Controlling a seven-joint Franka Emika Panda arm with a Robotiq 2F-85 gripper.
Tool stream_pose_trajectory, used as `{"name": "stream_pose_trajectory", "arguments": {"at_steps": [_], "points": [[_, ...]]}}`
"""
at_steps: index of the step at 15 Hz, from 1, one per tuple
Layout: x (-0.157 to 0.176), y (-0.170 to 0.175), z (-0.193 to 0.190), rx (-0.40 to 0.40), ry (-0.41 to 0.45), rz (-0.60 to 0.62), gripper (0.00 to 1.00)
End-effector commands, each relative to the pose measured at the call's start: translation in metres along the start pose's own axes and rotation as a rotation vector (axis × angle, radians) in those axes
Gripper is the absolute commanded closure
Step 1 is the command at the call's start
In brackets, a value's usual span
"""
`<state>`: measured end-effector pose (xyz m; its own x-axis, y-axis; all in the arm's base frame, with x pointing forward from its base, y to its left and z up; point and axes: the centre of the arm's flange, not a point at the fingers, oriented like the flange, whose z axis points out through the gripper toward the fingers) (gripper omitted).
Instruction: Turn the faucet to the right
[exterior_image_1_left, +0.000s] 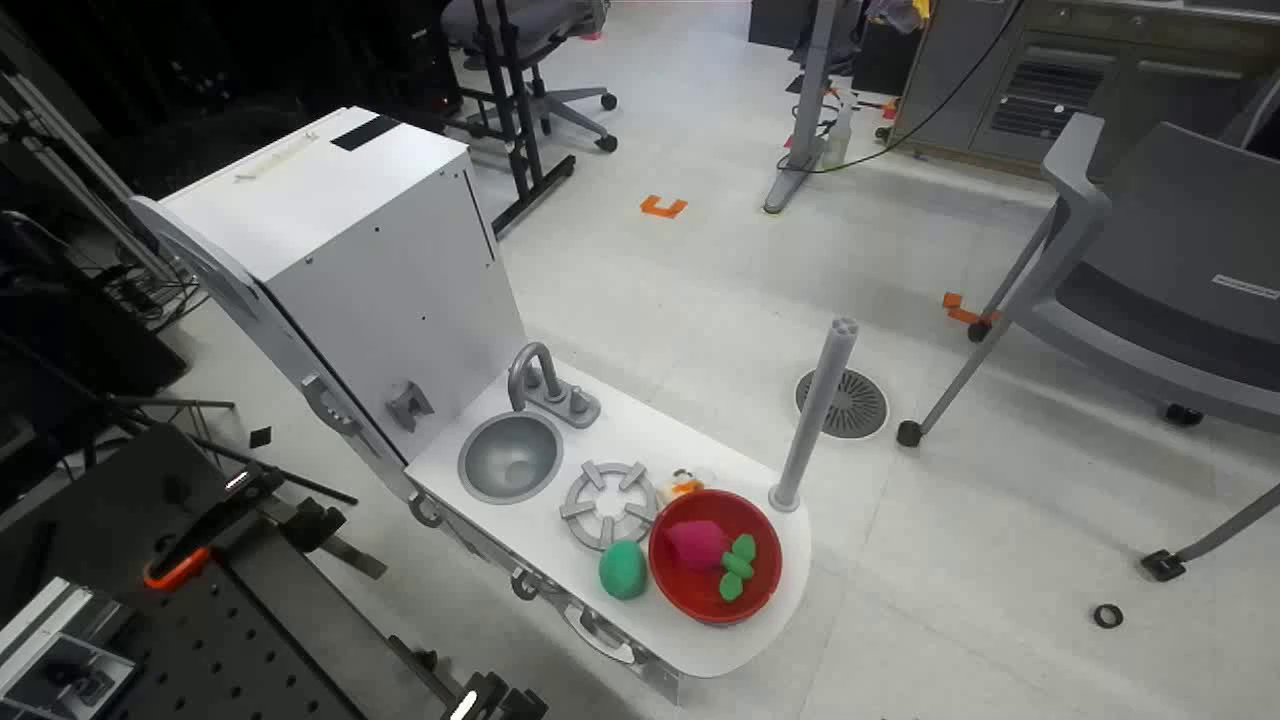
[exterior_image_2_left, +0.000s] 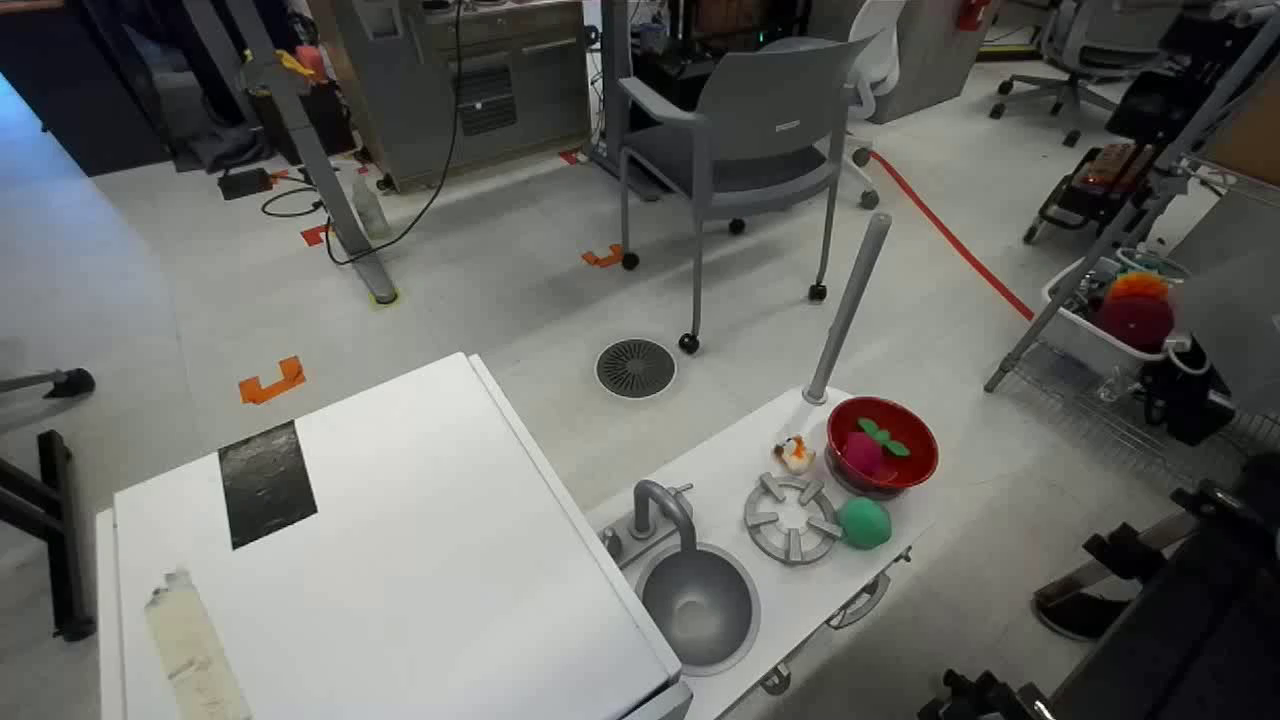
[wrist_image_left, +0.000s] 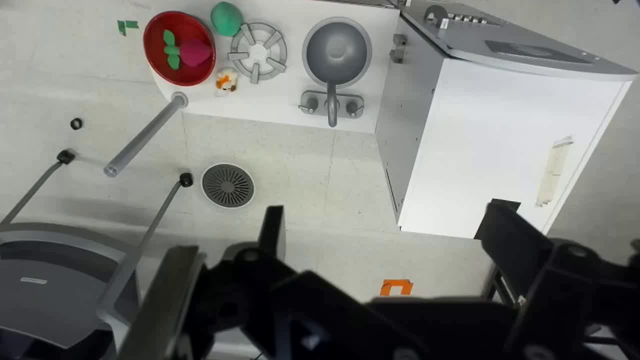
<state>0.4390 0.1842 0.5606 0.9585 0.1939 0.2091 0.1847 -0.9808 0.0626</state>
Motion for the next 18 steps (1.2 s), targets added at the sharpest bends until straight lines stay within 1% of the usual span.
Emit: {"name": "stream_pose_trajectory", "arguments": {"at_steps": [1, 4, 5, 7, 9, 10, 12, 16, 17, 18], "points": [[0.000, 0.000, -0.001, 0.000, 0.001, 0.000, 0.00], [0.000, 0.000, -0.002, 0.000, 0.003, 0.000, 0.00], [0.004, -0.001, 0.008, -0.008, 0.010, 0.013, 0.00], [0.015, -0.002, 0.031, -0.018, -0.022, 0.032, 0.00], [0.032, 0.005, 0.069, -0.042, -0.009, 0.085, 0.00], [0.044, 0.012, 0.097, -0.063, -0.029, 0.107, 0.00], [0.058, 0.023, 0.146, -0.101, -0.060, 0.140, 0.00], [0.065, 0.043, 0.253, -0.171, -0.144, 0.194, 0.00], [0.065, 0.044, 0.276, -0.182, -0.160, 0.212, 0.00], [0.065, 0.042, 0.307, -0.207, -0.169, 0.230, 0.00]]}}
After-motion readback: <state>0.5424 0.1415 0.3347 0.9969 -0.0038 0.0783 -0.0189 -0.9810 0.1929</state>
